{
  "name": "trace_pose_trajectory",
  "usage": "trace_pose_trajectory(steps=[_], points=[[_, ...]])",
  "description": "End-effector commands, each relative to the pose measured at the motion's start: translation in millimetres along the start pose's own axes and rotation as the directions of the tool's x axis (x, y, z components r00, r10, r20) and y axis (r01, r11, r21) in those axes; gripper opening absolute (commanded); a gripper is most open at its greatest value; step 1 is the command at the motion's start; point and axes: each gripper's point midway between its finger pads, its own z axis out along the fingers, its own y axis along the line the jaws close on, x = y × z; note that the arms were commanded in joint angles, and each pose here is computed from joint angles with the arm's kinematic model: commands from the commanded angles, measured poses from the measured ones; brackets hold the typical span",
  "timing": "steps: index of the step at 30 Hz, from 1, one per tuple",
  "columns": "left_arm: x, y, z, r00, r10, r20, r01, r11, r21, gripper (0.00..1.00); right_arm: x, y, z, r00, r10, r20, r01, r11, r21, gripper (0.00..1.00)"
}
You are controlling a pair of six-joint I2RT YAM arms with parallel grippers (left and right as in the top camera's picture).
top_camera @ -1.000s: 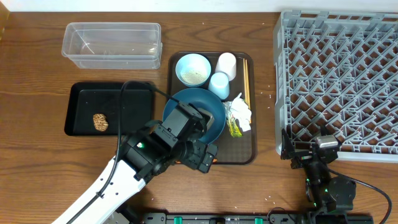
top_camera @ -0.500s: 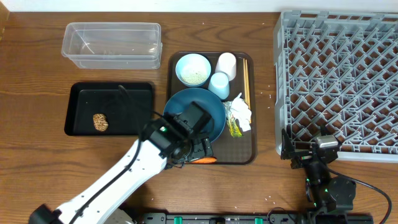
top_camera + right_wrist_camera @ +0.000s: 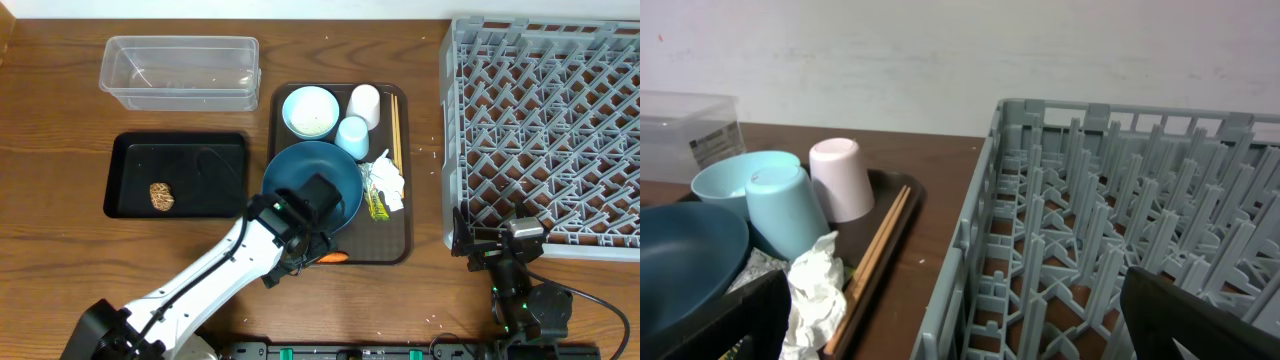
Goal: Sort waste into correct bins and load items into the dishwasher rack
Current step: 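Lower the blue plate onto the brown tray and release it, then position the left gripper around the orange carrot beside the plate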
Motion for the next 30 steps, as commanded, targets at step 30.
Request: trace_pose_trajectory(steps=[30], points=[[-17.0,13.8,41.9,0.983,-0.146,0.109,0.144,0.989,0.020,0.93,1.2,-2.9,-0.2,1.000,-0.010,-0.003,0.010,1.000,0.010,0.99]])
